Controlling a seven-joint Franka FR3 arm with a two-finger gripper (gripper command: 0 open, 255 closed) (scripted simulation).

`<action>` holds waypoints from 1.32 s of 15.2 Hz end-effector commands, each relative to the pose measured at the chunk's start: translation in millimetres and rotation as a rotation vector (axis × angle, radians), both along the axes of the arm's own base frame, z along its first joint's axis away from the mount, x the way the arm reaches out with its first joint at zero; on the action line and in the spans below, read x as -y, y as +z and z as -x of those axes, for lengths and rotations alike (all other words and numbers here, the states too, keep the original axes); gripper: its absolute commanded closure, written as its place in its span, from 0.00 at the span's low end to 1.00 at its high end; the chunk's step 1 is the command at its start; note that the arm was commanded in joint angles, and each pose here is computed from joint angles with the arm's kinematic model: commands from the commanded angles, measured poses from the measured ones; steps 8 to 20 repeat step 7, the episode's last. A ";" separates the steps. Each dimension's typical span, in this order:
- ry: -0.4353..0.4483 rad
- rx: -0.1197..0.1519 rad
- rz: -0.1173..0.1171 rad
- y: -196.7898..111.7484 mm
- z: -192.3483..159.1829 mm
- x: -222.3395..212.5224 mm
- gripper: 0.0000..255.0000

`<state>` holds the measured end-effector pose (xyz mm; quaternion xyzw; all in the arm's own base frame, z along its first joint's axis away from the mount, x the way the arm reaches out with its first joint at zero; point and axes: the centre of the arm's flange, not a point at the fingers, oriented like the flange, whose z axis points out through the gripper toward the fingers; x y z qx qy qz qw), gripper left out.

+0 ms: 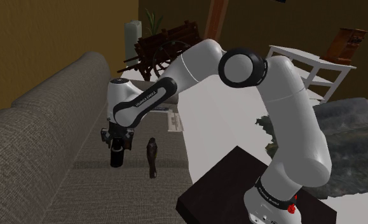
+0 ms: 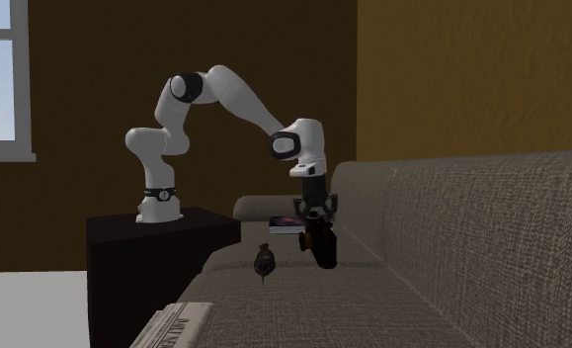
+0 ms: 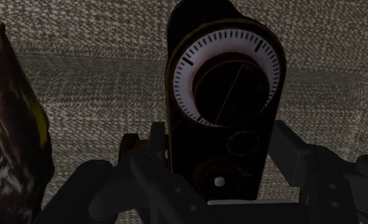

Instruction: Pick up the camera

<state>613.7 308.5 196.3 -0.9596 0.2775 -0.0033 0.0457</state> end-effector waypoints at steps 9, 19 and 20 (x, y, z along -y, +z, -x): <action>0.000 0.001 0.000 33.8 -0.2 0.1 1.00; 0.000 0.001 0.000 33.8 -0.2 0.1 1.00; 0.000 0.001 0.000 33.8 -0.2 0.1 1.00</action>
